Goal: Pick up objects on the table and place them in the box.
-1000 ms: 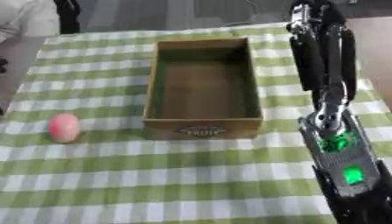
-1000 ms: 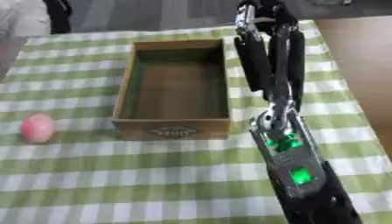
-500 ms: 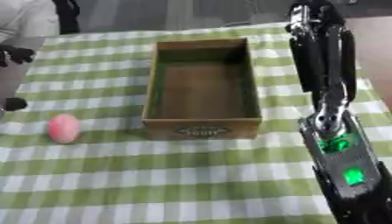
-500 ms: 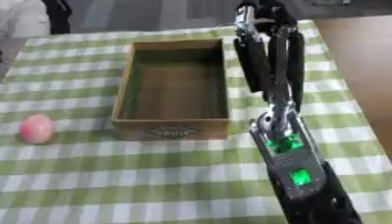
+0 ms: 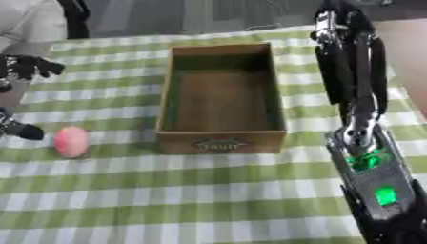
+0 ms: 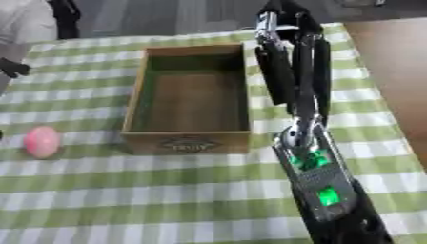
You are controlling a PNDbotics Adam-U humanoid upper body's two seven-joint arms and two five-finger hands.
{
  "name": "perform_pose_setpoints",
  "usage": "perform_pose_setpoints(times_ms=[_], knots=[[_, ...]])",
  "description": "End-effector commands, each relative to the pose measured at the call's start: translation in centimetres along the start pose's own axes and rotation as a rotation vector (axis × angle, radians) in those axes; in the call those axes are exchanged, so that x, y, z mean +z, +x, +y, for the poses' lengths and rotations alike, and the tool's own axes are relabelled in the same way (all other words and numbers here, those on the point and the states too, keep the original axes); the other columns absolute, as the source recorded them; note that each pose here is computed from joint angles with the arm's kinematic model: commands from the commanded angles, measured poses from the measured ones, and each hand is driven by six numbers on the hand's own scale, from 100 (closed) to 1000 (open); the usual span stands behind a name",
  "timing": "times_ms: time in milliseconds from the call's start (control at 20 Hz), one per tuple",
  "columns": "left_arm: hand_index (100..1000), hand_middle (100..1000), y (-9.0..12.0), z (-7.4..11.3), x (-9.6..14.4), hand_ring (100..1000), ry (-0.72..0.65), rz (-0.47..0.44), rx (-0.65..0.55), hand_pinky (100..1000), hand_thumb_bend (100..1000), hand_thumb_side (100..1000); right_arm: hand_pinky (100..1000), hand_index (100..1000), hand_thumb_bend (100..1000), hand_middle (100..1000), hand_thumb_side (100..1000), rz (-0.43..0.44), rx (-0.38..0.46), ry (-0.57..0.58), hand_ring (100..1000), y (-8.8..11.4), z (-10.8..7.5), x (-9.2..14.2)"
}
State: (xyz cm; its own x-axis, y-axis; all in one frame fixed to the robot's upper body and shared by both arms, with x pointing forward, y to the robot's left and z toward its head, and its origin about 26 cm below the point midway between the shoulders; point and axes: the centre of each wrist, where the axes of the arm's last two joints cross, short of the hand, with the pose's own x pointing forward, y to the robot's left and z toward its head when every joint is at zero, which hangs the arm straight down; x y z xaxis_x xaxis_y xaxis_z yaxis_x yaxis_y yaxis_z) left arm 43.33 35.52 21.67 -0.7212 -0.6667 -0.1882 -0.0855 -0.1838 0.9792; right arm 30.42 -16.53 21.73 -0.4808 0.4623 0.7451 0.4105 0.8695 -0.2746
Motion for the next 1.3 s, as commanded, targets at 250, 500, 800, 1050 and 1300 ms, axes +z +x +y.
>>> perform_pose_setpoints(times_ms=[250, 500, 800, 1050, 1300], knots=[[1000, 866, 0.2, -1.5, 0.2, 816, -0.082, -0.018, 0.016, 687, 676, 1000, 863, 850, 100, 680, 933, -0.031, -0.01, -0.006, 676, 0.7, -0.4, -0.2], [1000, 789, 0.5, -1.8, -0.4, 784, -0.089, -0.034, 0.046, 669, 672, 958, 863, 850, 100, 679, 934, -0.032, -0.009, -0.004, 675, 0.8, -0.4, -0.3], [987, 745, 1.2, -1.0, -2.1, 770, -0.091, -0.068, 0.018, 662, 682, 943, 864, 851, 100, 679, 934, -0.031, -0.009, 0.0, 675, 0.8, -0.4, -0.3], [929, 697, 1.2, -0.7, -2.3, 739, -0.1, -0.07, -0.024, 643, 706, 911, 864, 851, 100, 678, 933, -0.029, -0.009, 0.005, 674, 0.7, -0.4, -0.2], [873, 640, 1.0, -1.7, -2.2, 733, -0.15, -0.048, -0.064, 651, 748, 829, 865, 851, 100, 677, 933, -0.032, -0.012, 0.008, 673, 0.8, -0.3, -0.2]])
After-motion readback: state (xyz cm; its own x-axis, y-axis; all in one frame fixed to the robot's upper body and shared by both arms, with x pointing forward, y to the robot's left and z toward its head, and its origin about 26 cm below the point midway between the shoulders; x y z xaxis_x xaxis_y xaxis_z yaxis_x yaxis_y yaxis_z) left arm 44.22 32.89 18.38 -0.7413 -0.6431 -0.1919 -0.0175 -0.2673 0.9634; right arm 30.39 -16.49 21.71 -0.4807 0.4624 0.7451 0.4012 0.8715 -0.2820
